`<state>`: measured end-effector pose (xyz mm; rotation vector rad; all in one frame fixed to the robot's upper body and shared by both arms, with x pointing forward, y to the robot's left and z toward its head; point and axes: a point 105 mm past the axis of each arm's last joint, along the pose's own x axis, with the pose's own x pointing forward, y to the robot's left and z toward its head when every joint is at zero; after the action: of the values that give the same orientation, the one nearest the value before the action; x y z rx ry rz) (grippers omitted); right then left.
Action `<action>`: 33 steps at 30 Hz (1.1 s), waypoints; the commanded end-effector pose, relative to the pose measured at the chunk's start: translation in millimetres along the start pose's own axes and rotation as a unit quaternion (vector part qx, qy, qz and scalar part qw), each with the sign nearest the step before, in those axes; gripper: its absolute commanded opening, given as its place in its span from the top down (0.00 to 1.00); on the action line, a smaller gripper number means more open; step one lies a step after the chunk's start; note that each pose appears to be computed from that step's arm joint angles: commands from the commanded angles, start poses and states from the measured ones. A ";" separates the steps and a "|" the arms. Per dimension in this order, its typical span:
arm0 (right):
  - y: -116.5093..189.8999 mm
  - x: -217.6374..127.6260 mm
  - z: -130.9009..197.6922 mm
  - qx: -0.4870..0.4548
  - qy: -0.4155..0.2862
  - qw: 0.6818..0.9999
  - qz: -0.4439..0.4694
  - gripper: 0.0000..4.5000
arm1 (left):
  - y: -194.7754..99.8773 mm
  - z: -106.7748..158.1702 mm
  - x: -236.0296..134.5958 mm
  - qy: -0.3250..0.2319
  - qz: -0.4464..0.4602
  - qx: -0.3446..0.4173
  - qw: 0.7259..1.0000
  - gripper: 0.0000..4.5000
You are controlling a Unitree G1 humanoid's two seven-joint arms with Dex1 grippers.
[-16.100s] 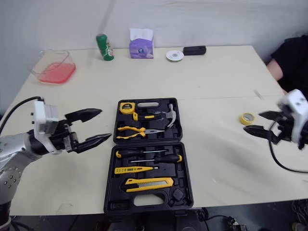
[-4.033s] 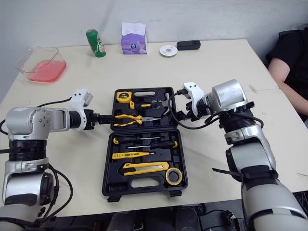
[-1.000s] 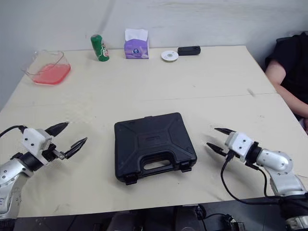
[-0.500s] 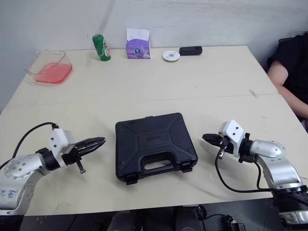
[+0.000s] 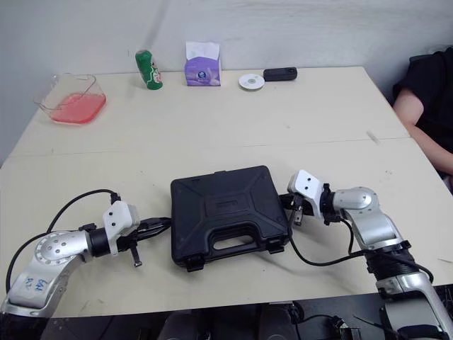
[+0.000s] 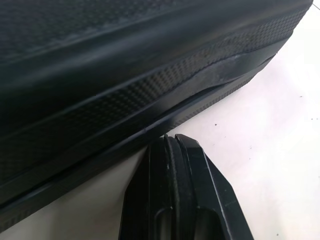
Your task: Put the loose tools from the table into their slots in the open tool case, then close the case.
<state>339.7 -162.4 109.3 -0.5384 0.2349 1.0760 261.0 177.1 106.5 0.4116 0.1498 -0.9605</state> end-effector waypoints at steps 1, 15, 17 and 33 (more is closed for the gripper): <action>2.8 13.3 13.1 -0.019 -0.016 0.999 0.029 1.00 | -11.4 12.4 4.9 -0.021 -0.011 0.011 1.000 0.99; -18.9 56.7 37.8 -0.043 -0.023 0.999 0.018 1.00 | -39.0 6.0 -7.5 -0.011 0.016 -0.024 1.000 0.99; -23.6 55.6 36.2 -0.049 -0.021 0.999 0.009 1.00 | -43.0 5.7 -10.5 -0.009 0.018 -0.030 0.999 0.99; -14.2 -71.4 23.8 -0.006 -0.065 0.996 -0.052 1.00 | 31.5 71.7 -56.0 -0.103 0.008 -0.090 0.991 0.99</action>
<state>329.3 -212.2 147.0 -0.5018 0.1334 0.9817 242.4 203.1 191.7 0.1841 0.0549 -0.9664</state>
